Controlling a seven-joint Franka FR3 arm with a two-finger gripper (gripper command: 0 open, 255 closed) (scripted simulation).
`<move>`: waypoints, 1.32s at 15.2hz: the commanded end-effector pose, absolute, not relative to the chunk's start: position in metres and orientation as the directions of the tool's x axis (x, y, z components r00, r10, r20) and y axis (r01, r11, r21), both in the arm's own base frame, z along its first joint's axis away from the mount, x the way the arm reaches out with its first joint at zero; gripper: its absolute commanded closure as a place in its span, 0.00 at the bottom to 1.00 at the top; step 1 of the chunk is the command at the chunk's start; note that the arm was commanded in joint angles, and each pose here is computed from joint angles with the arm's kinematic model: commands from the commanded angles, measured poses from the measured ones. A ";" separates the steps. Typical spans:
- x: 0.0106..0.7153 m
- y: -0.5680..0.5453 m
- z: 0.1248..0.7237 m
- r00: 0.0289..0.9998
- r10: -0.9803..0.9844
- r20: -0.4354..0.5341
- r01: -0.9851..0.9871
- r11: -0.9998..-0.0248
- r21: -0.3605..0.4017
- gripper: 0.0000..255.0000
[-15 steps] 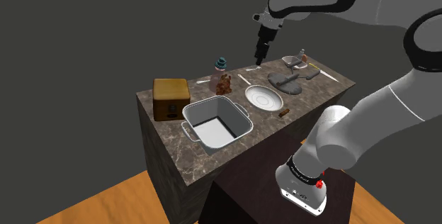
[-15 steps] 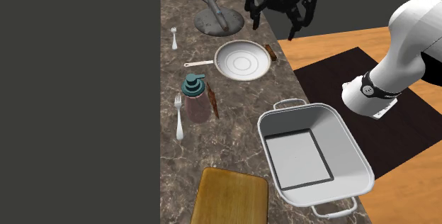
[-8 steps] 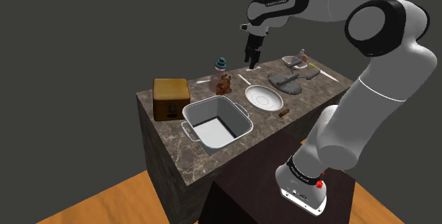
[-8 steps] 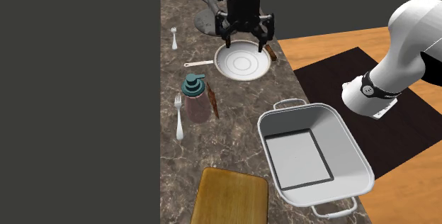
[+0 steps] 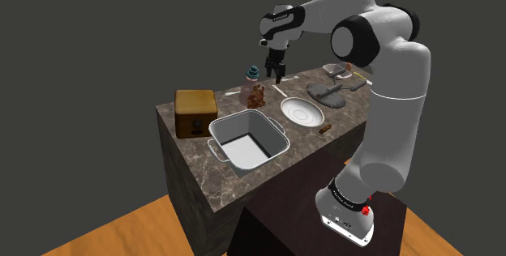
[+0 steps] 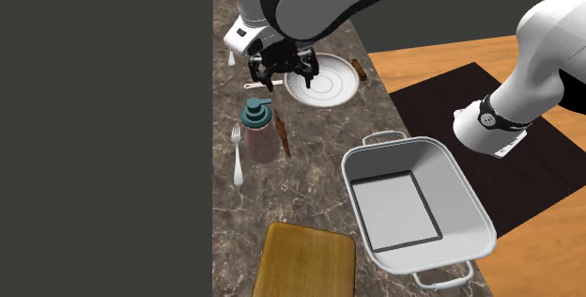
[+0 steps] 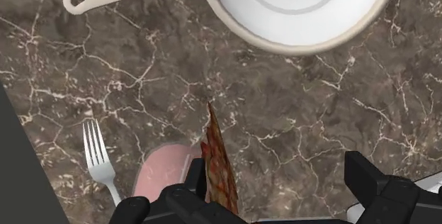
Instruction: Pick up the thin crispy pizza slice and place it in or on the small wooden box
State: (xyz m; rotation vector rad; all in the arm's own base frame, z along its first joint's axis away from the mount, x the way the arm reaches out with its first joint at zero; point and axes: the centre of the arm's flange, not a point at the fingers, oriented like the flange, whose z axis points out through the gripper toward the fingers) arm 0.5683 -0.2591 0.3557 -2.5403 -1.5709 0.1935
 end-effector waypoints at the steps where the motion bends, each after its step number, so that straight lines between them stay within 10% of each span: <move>1: 0.589 -0.263 0.335 0.376 0.926 -0.032 0.903 -0.374 -0.212 0.00; 20: 0.614 -0.264 0.259 0.259 0.965 -0.033 0.935 -0.259 -0.242 0.00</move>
